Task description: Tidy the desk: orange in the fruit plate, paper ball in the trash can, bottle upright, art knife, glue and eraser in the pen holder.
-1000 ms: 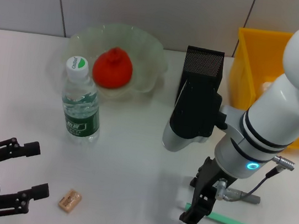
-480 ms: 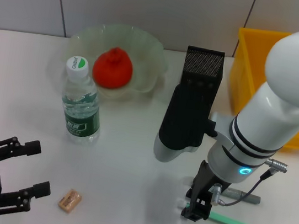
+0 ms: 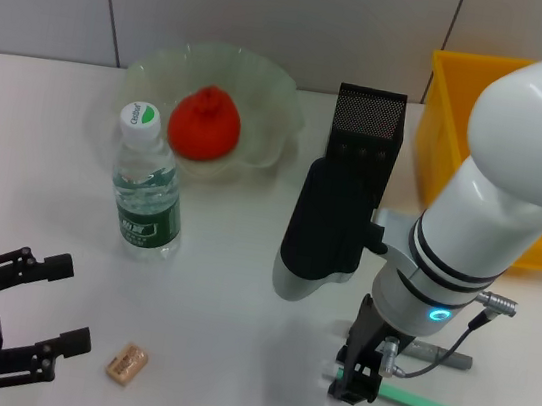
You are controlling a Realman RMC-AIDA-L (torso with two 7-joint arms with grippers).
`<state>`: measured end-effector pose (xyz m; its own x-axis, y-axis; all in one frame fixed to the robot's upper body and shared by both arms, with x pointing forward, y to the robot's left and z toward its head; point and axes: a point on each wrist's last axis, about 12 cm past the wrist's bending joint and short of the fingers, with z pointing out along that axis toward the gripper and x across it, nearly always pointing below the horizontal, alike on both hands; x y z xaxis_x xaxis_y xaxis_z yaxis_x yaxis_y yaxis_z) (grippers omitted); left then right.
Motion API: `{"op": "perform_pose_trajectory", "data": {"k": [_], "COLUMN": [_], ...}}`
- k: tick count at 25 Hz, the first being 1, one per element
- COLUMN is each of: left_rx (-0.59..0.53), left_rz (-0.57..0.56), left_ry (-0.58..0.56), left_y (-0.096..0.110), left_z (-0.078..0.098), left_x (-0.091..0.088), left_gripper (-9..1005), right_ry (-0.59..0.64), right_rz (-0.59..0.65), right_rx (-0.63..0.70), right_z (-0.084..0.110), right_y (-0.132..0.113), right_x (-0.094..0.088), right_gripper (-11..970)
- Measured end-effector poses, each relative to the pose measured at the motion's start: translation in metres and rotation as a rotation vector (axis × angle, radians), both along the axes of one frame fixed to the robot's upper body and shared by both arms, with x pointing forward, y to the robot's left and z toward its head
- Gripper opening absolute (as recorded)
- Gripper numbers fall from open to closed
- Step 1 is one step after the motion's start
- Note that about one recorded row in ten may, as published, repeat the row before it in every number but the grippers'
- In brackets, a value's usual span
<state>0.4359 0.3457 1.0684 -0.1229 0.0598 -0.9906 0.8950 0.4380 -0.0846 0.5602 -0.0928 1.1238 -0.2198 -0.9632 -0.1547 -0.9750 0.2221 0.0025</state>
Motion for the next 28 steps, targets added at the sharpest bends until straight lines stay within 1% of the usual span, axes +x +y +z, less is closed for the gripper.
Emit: {"op": "perform_pose_trajectory", "data": {"k": [12, 16, 17, 18, 21, 22, 23, 26, 27, 28], "left_rx": [-0.003, -0.003, -0.005, -0.005, -0.008, -0.009, -0.010, -0.011, -0.012, -0.012], "left_rz": [0.000, 0.000, -0.003, -0.003, -0.002, -0.001, 0.000, 0.002, 0.002, 0.002], "left_ry": [0.000, 0.000, -0.001, -0.001, -0.002, -0.003, -0.004, -0.004, -0.004, -0.004], "left_y": [-0.001, -0.001, -0.001, -0.001, -0.001, -0.001, -0.001, -0.001, -0.001, -0.001], "left_z": [0.000, 0.000, 0.000, 0.000, 0.000, 0.000, 0.000, 0.000, 0.000, 0.000], "left_x": [0.000, 0.000, 0.000, 0.000, 0.000, 0.000, -0.001, -0.001, -0.001, -0.001], "left_gripper": [801, 801, 801, 801, 801, 801, 801, 801, 801, 801], "right_ry": [0.003, -0.006, -0.014, -0.014, -0.038, -0.084, -0.084, -0.182, -0.245, -0.245], "right_rz": [-0.004, -0.003, -0.015, -0.015, -0.061, -0.107, -0.107, -0.180, -0.228, -0.228], "right_rx": [-0.001, 0.023, 0.051, 0.051, 0.120, 0.176, 0.176, 0.252, 0.306, 0.306], "right_z": [-0.001, 0.006, 0.015, 0.015, 0.035, 0.054, 0.054, 0.080, 0.095, 0.095], "right_y": [-0.001, 0.001, -0.002, -0.002, -0.011, -0.022, -0.022, -0.044, -0.060, -0.060], "right_x": [0.000, -0.001, 0.000, 0.000, 0.005, 0.010, 0.010, 0.020, 0.025, 0.025], "right_gripper": [329, 193, 159, 159, 161, 161, 161, 160, 160, 160]}}
